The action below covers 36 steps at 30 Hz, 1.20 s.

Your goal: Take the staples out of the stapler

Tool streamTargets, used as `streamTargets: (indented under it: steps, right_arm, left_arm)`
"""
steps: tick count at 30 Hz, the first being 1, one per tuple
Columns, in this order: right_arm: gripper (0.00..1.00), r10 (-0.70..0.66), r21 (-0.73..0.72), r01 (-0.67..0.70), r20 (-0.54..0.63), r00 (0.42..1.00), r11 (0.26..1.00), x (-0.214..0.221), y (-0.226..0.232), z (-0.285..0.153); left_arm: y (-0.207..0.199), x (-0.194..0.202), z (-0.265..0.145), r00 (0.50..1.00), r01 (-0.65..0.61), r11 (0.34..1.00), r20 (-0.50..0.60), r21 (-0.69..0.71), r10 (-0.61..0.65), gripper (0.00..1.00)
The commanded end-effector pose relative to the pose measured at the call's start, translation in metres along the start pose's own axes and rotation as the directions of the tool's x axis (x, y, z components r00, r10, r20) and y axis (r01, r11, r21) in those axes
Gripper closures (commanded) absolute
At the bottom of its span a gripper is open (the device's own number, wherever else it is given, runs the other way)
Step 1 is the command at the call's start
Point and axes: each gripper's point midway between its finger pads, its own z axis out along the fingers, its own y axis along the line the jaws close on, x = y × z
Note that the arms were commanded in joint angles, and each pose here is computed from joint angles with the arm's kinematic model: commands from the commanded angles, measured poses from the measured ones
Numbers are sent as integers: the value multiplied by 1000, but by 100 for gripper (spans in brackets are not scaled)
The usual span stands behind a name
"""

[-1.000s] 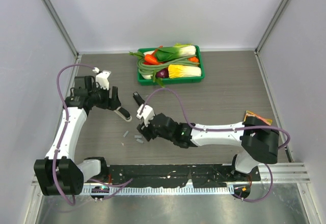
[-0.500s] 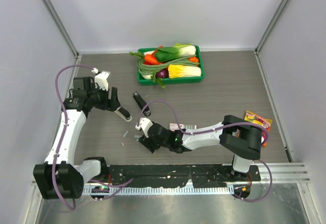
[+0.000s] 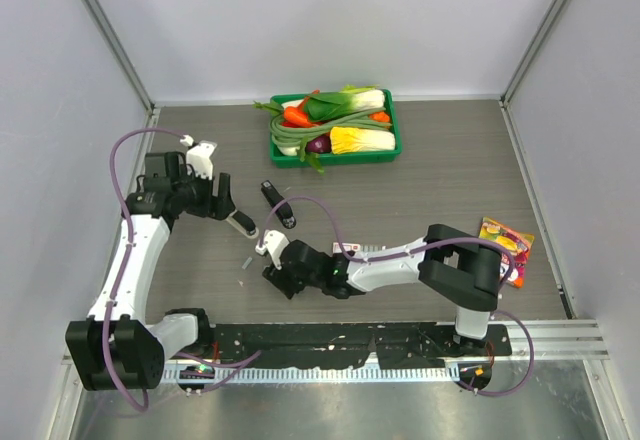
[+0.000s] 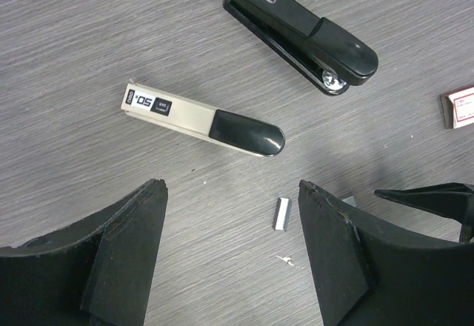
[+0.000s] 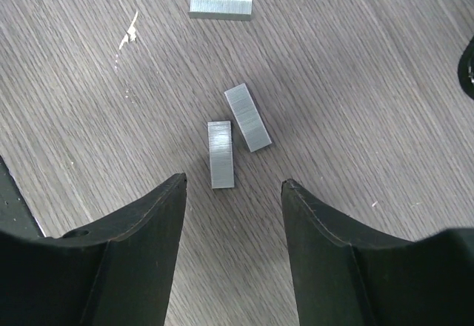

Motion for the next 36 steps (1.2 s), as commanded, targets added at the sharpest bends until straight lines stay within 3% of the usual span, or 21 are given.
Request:
streamTargets:
  steps: [1,14,28,36]
  right_arm:
    - [43,23,-28,-21,46,999,999,-19,11,6]
    - [60,33,-8,-32,27,999,999,-19,10,18]
    - [67,14,41,-14,-13,1000,999,0,4,4]
    - [79,2,89,-1,-20,1000,996,7,2,-3]
  left_arm:
    - [4,3,-3,1000,-25,999,6,-26,25,24]
    - [6,4,-6,999,-44,998,15,-44,45,24]
    - [7,-1,-7,999,-46,998,26,-47,47,24]
    - [7,-3,-10,998,-49,997,32,-54,51,24]
